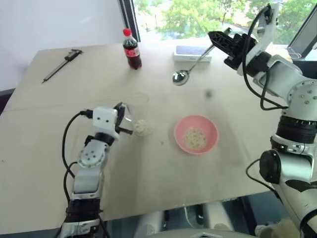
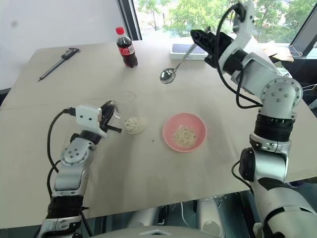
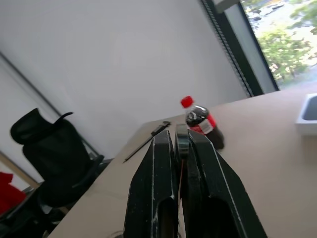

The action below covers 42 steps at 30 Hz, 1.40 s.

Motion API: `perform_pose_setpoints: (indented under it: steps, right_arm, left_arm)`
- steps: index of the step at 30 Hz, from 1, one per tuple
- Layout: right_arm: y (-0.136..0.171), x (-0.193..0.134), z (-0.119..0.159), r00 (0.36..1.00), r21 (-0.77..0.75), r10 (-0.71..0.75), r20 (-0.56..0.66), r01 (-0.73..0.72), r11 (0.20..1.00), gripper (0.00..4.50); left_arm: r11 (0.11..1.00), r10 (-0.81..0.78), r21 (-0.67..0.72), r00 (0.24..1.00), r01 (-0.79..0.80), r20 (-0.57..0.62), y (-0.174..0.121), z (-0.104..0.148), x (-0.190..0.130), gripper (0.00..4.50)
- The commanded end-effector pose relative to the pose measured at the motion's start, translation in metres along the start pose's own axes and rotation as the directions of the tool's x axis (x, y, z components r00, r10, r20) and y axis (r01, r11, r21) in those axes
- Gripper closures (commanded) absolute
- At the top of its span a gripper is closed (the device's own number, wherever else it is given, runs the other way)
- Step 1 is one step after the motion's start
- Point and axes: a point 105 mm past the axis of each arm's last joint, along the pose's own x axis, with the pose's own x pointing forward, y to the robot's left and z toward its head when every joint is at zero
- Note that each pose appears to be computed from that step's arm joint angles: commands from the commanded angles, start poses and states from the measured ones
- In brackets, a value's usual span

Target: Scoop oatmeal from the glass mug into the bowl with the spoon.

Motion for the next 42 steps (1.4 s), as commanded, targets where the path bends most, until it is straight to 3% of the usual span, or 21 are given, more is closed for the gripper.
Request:
perform_pose_setpoints:
  steps: [1,6,9,15,19,27,30,34,42]
  right_arm:
    - [0.041,0.01,0.005,0.985,-0.047,0.17,0.001,-0.17,0.984,4.5]
    - [0.05,0.019,-0.012,0.974,-0.058,0.218,-0.064,-0.222,0.973,4.5]
    - [0.042,0.019,-0.037,0.965,-0.179,0.181,-0.19,-0.215,0.96,4.5]
    - [0.031,0.017,-0.064,0.94,-0.316,0.156,-0.303,-0.253,0.914,4.5]
    - [0.026,0.019,-0.076,0.933,-0.346,0.148,-0.328,-0.265,0.9,4.5]
    - [0.01,0.021,-0.105,0.915,-0.532,0.114,-0.387,-0.323,0.783,4.5]
    - [0.008,0.017,-0.114,0.906,-0.531,0.12,-0.407,-0.341,0.776,4.5]
    - [0.013,0.016,-0.115,0.912,-0.365,0.154,-0.381,-0.301,0.881,4.5]
    - [0.01,0.021,-0.088,0.949,-0.146,0.101,-0.298,-0.15,0.978,4.5]
  left_arm:
    - [0.992,-0.061,0.113,0.992,0.049,0.106,-0.007,0.025,0.012,4.44]
    - [0.973,-0.139,0.205,0.978,0.105,0.159,-0.018,0.036,0.026,4.44]
    - [0.967,-0.174,0.218,0.965,0.13,0.197,-0.022,0.044,0.036,4.44]
    - [0.961,-0.22,0.216,0.947,0.17,0.234,-0.03,0.05,0.044,4.44]
    - [0.957,-0.244,0.218,0.937,0.191,0.249,-0.035,0.053,0.048,4.44]
    - [0.945,-0.295,0.221,0.918,0.239,0.266,-0.045,0.059,0.051,4.44]
    - [0.944,-0.299,0.222,0.916,0.244,0.267,-0.045,0.06,0.052,4.44]
    - [0.944,-0.301,0.223,0.915,0.244,0.27,-0.045,0.06,0.052,4.44]
    - [0.942,-0.308,0.221,0.913,0.254,0.266,-0.049,0.057,0.053,4.44]
